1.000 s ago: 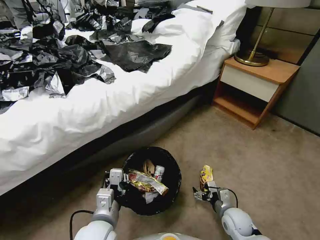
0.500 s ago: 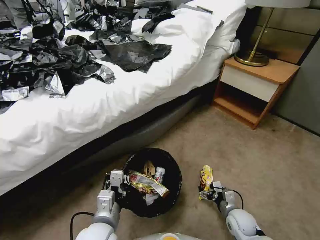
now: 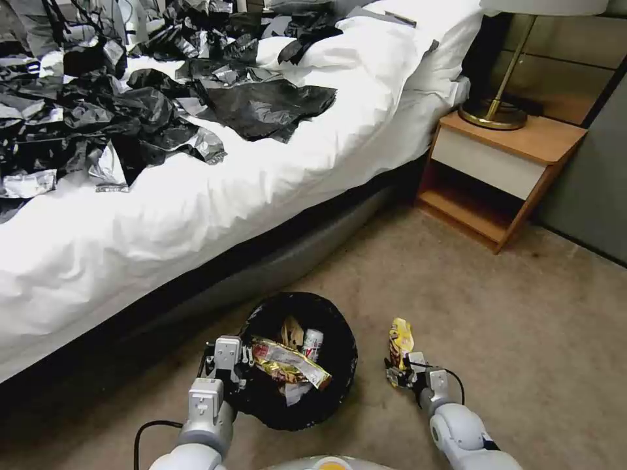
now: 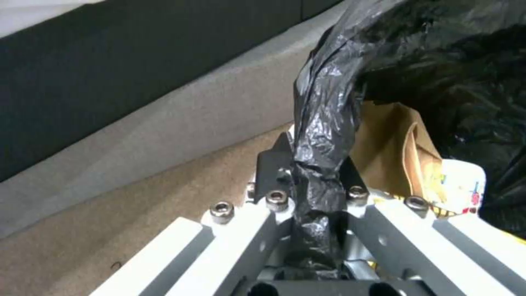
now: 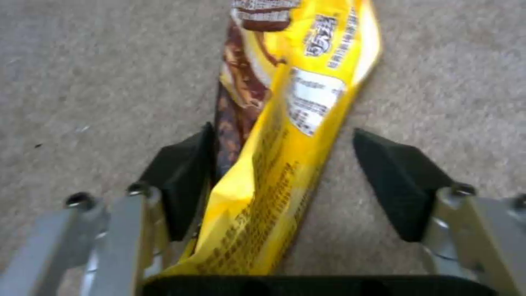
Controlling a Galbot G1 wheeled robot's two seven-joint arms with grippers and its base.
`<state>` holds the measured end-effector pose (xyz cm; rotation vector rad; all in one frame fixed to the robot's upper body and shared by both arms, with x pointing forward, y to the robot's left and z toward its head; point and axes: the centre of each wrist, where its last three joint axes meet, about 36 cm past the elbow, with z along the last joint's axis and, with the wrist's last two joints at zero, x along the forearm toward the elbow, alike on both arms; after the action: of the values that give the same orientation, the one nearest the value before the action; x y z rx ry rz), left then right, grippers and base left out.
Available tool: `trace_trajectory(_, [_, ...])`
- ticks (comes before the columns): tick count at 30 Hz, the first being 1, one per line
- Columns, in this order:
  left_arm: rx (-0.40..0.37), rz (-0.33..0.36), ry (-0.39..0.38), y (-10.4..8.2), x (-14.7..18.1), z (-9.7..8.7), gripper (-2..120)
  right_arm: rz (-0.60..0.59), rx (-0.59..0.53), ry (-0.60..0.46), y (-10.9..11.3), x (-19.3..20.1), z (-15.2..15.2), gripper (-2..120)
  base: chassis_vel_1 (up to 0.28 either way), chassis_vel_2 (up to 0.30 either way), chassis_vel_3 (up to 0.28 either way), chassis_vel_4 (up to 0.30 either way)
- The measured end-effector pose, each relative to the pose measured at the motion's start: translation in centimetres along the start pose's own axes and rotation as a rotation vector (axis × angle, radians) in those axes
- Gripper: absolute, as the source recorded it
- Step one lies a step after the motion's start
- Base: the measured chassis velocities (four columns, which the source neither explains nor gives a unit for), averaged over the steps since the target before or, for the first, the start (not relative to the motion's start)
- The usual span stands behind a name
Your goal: Pick up the trash bin, then pick up the garbage from the floor and place it into the trash bin.
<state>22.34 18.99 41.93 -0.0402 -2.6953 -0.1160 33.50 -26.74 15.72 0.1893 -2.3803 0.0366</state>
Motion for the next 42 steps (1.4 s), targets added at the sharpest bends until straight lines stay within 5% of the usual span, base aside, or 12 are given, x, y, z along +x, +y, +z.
trace_trajectory(17, [-0.001, 0.006, -0.007, 0.0, -0.5, -0.2, 1, 0.019, 0.003, -0.049, -1.9, 0.3, -0.7, 0, 0.000, 0.000, 0.000, 0.000])
trace_trajectory(26, [0.000, 0.006, -0.007, 0.0, -0.5, -0.2, 1, 0.022, 0.018, -0.113, -2.1, 0.6, -2.8, 0, 0.000, 0.000, 0.000, 0.000])
trace_trajectory(30, [0.000, 0.007, -0.005, 0.0, -0.5, -0.2, 1, 0.010, 0.019, -0.208, -1.6, 2.1, -5.2, 0, 0.000, 0.000, 0.000, 0.000])
trace_trajectory(33, [-0.002, 0.006, 0.003, -0.1, -0.6, 0.1, 1, -0.061, 0.020, -0.428, -0.2, 5.1, -9.0, 0, 0.000, 0.000, 0.000, 0.000])
trace_trajectory(34, [-0.002, 0.006, 0.003, -0.1, -0.6, 0.1, 1, -0.061, 0.020, -0.428, -0.2, 5.1, -9.0, 0, 0.000, 0.000, 0.000, 0.000])
trace_trajectory(37, [-0.003, 0.008, 0.009, -0.2, -0.5, 0.3, 1, -0.252, 0.033, -0.762, 2.9, 10.2, -14.3, 0, 0.000, 0.000, 0.000, 0.000])
trace_trajectory(42, [-0.004, 0.008, 0.010, -0.2, -0.5, 0.4, 1, -0.457, 0.110, -0.939, 5.2, 14.5, -17.0, 0, 0.000, 0.000, 0.000, 0.000])
